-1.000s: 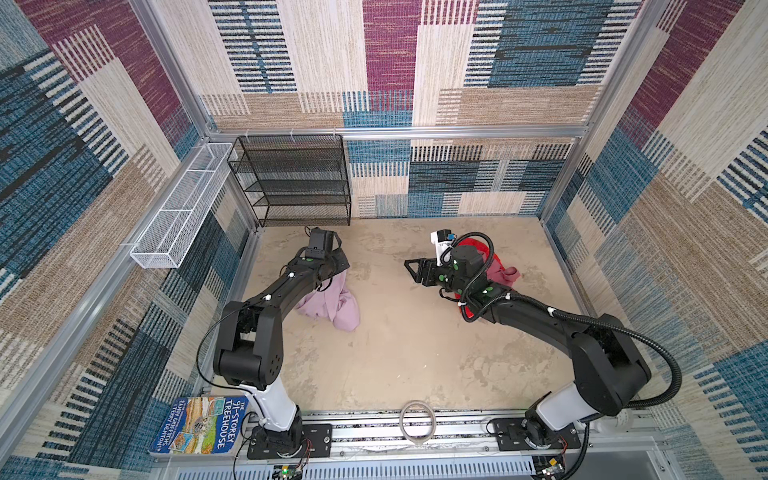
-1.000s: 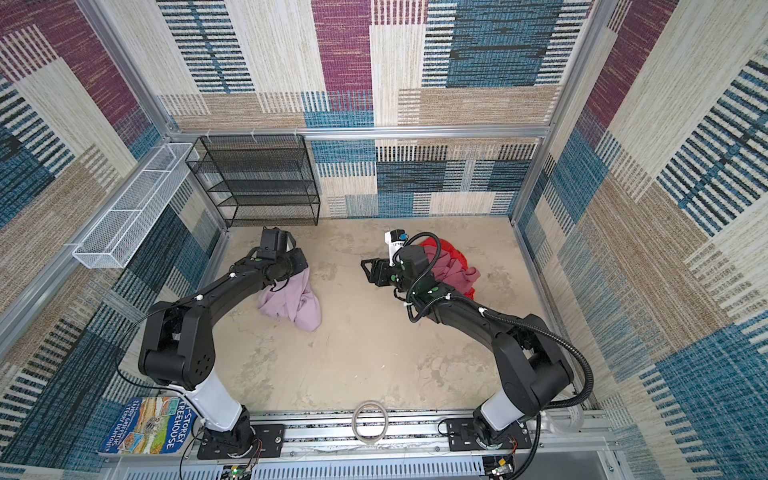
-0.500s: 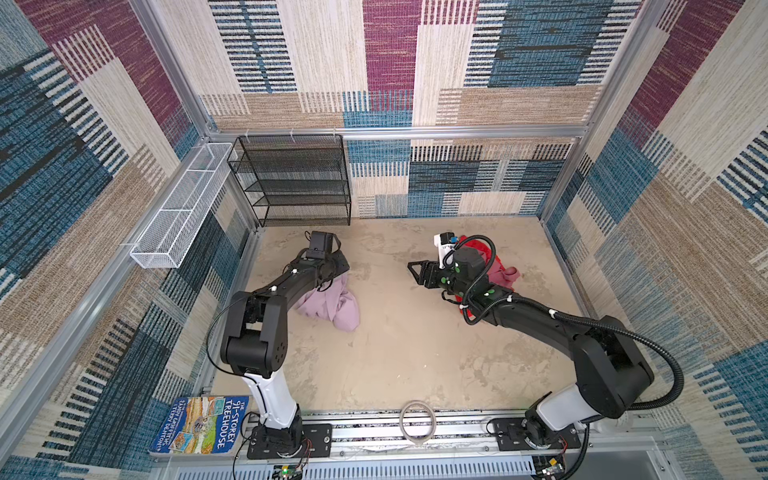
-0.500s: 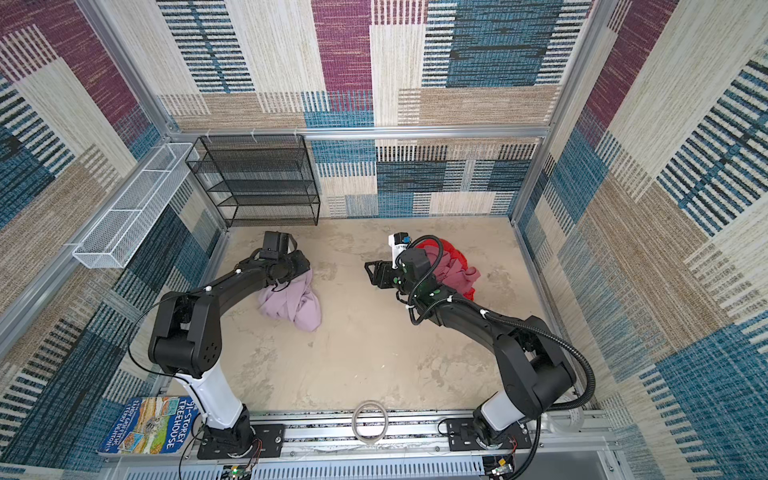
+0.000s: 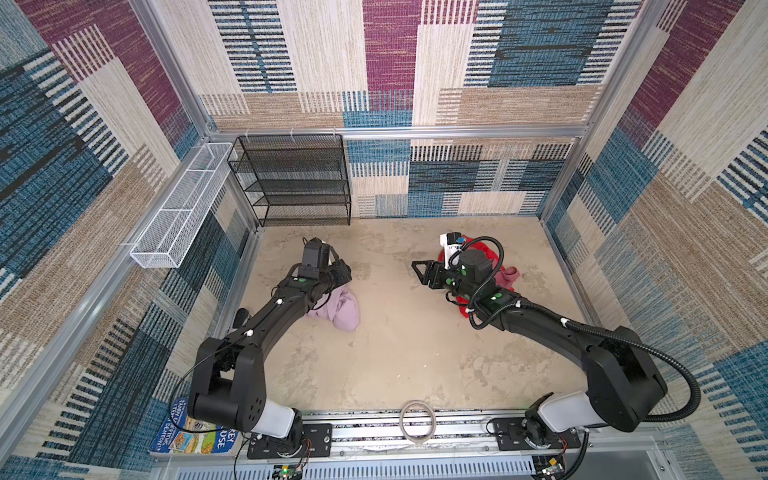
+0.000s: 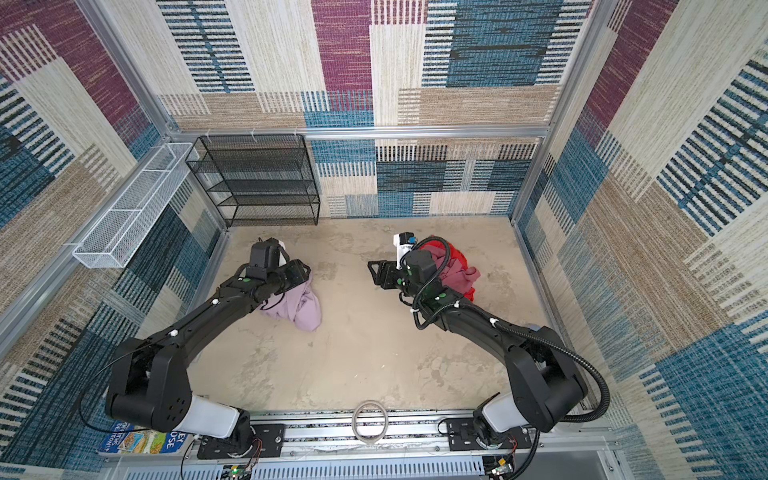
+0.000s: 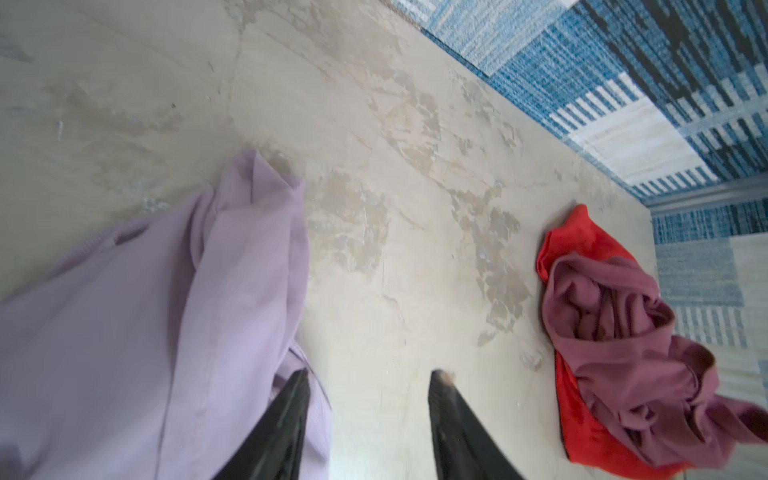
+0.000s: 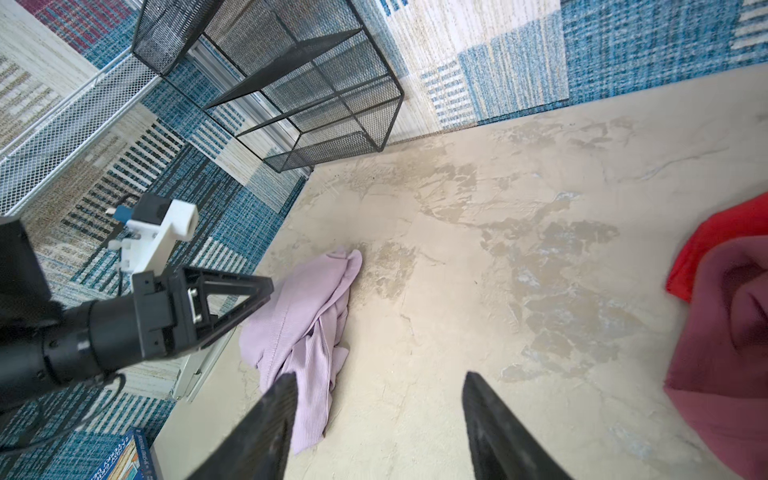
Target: Pick out a specific cloth from the pile
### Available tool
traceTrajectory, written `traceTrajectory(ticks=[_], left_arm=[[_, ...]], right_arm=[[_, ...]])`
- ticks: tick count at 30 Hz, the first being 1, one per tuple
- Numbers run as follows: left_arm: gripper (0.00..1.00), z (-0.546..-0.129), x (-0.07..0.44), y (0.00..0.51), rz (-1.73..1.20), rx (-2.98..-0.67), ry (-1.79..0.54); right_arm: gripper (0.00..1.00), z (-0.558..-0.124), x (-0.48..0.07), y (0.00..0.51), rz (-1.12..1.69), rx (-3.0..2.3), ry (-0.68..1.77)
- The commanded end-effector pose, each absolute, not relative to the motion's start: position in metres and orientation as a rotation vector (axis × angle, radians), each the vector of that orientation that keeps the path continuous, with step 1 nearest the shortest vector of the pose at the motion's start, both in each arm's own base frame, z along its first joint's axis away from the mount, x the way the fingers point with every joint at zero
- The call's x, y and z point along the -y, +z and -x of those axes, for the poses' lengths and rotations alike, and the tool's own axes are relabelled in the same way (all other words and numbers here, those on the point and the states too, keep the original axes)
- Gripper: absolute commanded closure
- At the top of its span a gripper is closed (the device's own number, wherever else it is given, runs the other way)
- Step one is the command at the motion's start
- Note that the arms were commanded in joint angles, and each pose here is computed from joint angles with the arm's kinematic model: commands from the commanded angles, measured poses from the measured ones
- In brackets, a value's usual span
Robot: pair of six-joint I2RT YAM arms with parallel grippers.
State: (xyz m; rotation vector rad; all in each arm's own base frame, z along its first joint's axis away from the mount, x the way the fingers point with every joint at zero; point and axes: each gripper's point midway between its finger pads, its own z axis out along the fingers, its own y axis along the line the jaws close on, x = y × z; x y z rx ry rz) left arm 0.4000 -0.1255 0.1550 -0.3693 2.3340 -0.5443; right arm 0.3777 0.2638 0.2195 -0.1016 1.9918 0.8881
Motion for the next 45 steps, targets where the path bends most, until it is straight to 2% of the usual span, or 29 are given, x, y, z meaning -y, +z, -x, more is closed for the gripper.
traceTrajectory(ticks=[1, 8, 9, 10, 23, 25, 27, 32, 37, 45], left_arm=[[0.47, -0.38, 0.138, 0.15, 0.278, -2.375, -0.51], [0.45, -0.351, 0.144, 0.125, 0.188, -2.465, -0.354], [0.38, -0.35, 0.145, 0.122, 0.179, -2.475, -0.339], [0.36, -0.349, 0.145, 0.118, 0.167, -2.487, -0.319], [0.41, -0.353, 0.144, 0.083, 0.149, -2.569, -0.209], [0.44, -0.353, 0.144, 0.081, 0.147, -2.574, -0.206], [0.55, -0.352, 0.143, 0.08, 0.147, -2.579, -0.202], [1.0, -0.35, 0.14, 0.077, 0.137, -2.59, -0.175], [1.0, -0.35, 0.137, 0.092, 0.139, -2.552, -0.174], [1.0, -0.351, 0.114, 0.154, 0.181, -2.388, -0.134]], right_arm=[[0.34, -0.38, -0.264, 0.226, 0.1, -1.982, 0.878], [0.34, -0.378, -0.263, 0.234, 0.11, -1.975, 0.878], [0.34, -0.378, -0.263, 0.234, 0.111, -1.976, 0.88], [0.34, -0.376, -0.263, 0.235, 0.112, -1.974, 0.881], [0.34, -0.369, -0.257, 0.235, 0.092, -1.957, 0.9], [0.34, -0.368, -0.258, 0.237, 0.095, -1.955, 0.907], [0.34, -0.368, -0.258, 0.238, 0.094, -1.955, 0.91], [0.34, -0.367, -0.255, 0.239, 0.08, -1.945, 0.9], [0.34, -0.369, -0.257, 0.236, 0.085, -1.953, 0.903], [0.34, -0.371, -0.259, 0.238, 0.097, -1.951, 0.904]])
